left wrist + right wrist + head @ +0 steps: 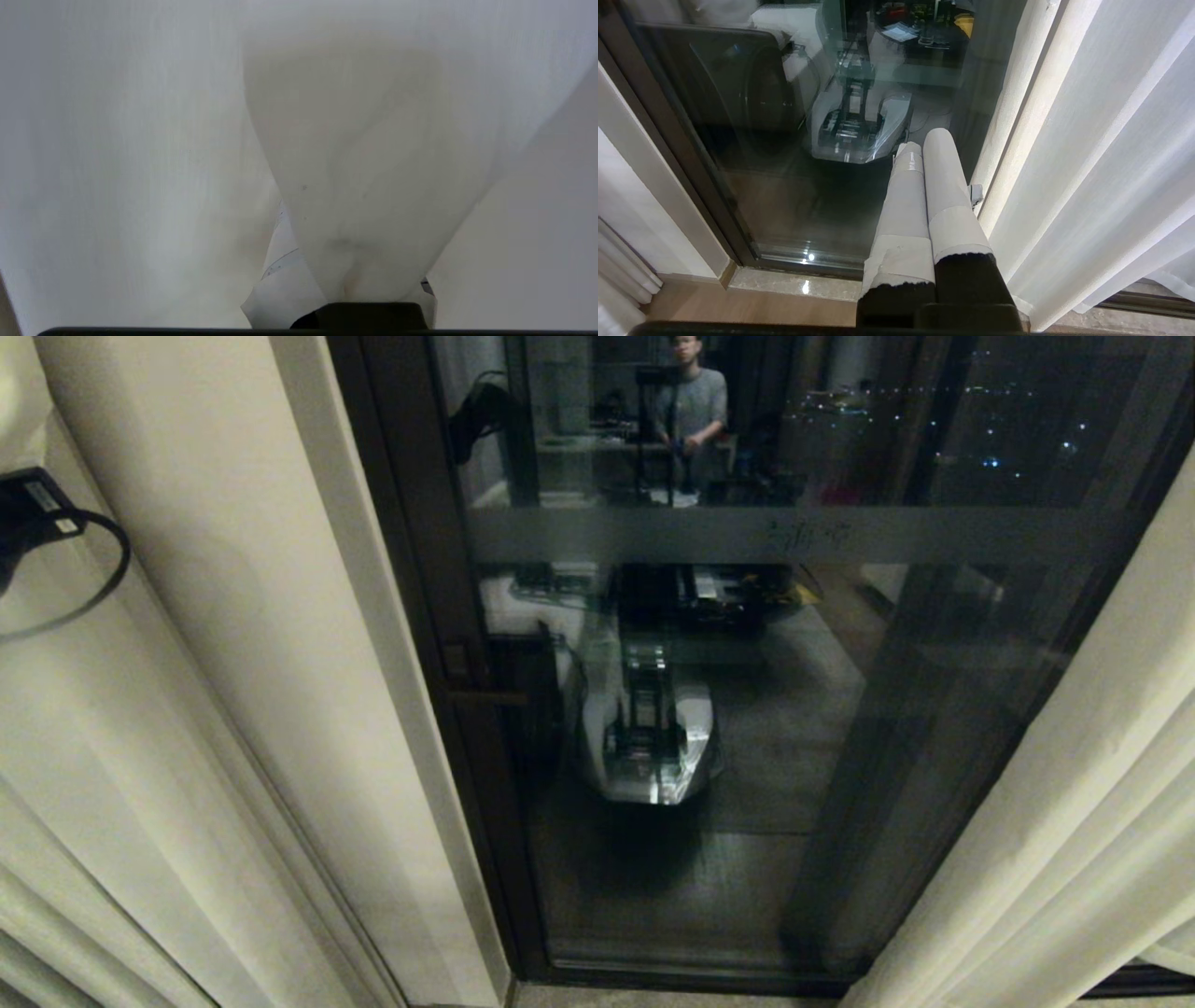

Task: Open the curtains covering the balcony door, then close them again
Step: Close the inner curtains on both sides

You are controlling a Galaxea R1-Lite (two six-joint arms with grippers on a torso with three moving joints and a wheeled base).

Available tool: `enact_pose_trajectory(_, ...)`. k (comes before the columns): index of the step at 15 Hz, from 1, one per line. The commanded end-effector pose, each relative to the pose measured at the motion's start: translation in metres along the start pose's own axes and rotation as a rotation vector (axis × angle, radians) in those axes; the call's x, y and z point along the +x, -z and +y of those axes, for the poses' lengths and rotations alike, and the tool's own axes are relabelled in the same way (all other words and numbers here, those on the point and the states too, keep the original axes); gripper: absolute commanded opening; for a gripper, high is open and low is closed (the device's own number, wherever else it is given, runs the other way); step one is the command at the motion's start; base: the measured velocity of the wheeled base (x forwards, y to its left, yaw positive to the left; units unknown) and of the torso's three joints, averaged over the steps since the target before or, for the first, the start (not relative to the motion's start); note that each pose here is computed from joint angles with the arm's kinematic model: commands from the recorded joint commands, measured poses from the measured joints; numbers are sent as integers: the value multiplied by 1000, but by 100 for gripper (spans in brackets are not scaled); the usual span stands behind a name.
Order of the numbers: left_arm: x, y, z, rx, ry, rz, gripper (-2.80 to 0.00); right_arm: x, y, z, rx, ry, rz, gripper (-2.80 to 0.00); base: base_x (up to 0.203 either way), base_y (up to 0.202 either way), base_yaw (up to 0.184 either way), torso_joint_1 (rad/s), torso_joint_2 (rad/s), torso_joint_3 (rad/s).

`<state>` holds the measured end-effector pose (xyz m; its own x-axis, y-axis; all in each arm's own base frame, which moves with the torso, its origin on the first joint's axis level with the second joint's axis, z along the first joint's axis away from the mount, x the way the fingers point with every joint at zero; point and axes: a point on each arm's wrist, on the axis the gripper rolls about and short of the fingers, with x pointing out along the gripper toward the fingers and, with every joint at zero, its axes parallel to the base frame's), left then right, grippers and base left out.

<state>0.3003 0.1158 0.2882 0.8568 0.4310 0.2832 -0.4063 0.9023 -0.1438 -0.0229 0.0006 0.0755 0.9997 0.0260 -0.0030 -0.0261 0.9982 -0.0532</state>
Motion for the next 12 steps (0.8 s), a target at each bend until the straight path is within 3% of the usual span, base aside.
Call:
enact_pose_trajectory(1,-12,-17,-7,-10,49,-36,-280,0,0,0,0,0,1,-280,0,0,0,0,0,0)
enact_pose_trajectory(6,-32,-35,-27,-33,155,-45,-280,0,0,0,0,0,1,-280,0,0,0,0,0,0)
enact_pose_trajectory(12,-71,-48,-70,-90,332,-7,-280,0,0,0,0,0,0,-280,0,0,0,0,0,0)
